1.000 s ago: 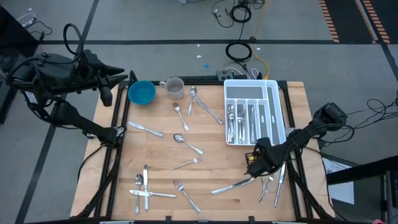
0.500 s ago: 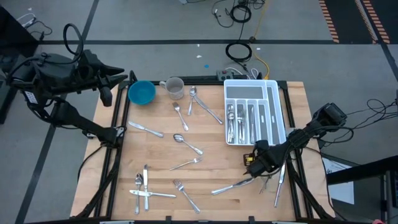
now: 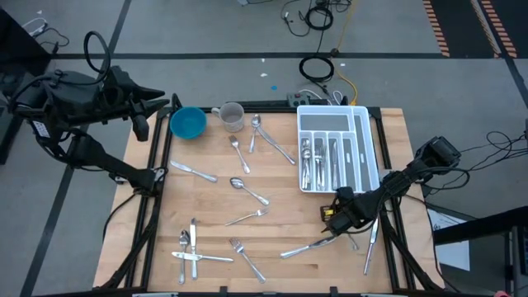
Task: Sort silverware
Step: Put the spoon in the silverware tray, then put the table knife in the silverware tray
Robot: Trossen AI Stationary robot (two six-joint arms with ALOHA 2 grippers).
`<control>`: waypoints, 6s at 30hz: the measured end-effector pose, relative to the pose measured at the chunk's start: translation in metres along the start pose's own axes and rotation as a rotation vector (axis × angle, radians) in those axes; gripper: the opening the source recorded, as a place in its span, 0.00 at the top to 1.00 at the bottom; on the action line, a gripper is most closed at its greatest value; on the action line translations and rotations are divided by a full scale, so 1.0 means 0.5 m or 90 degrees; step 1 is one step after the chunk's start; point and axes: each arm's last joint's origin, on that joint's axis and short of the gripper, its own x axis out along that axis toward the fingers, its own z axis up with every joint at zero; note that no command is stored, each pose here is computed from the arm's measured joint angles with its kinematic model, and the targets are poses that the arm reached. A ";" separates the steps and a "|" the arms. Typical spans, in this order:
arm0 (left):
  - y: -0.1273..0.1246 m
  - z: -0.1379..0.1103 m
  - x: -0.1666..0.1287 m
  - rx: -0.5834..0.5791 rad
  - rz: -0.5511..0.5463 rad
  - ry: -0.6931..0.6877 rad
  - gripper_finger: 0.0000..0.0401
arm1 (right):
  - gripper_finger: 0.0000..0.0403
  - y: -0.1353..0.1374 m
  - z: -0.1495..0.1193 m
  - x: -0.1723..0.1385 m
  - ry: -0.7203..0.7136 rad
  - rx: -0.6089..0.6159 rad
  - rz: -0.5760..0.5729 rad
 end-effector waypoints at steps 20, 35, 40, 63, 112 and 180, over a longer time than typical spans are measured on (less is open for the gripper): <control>0.000 0.000 0.000 -0.002 0.001 0.000 0.71 | 1.00 0.018 0.001 -0.015 -0.064 0.006 0.047; 0.000 0.000 0.000 0.000 0.001 0.000 0.71 | 1.00 0.042 0.039 -0.026 -0.168 -0.049 0.062; 0.000 0.000 0.000 0.000 0.001 0.000 0.71 | 1.00 0.050 0.042 -0.027 -0.180 -0.094 0.077; 0.000 0.000 0.000 -0.002 0.001 0.000 0.71 | 1.00 0.196 0.167 -0.154 -0.375 -0.324 0.232; -0.018 0.008 0.029 0.025 0.020 0.017 0.71 | 1.00 0.046 0.429 0.073 -0.376 -0.129 0.288; -0.003 0.000 0.001 0.037 -0.017 0.004 0.71 | 0.50 0.355 0.794 0.044 -0.102 -0.383 0.212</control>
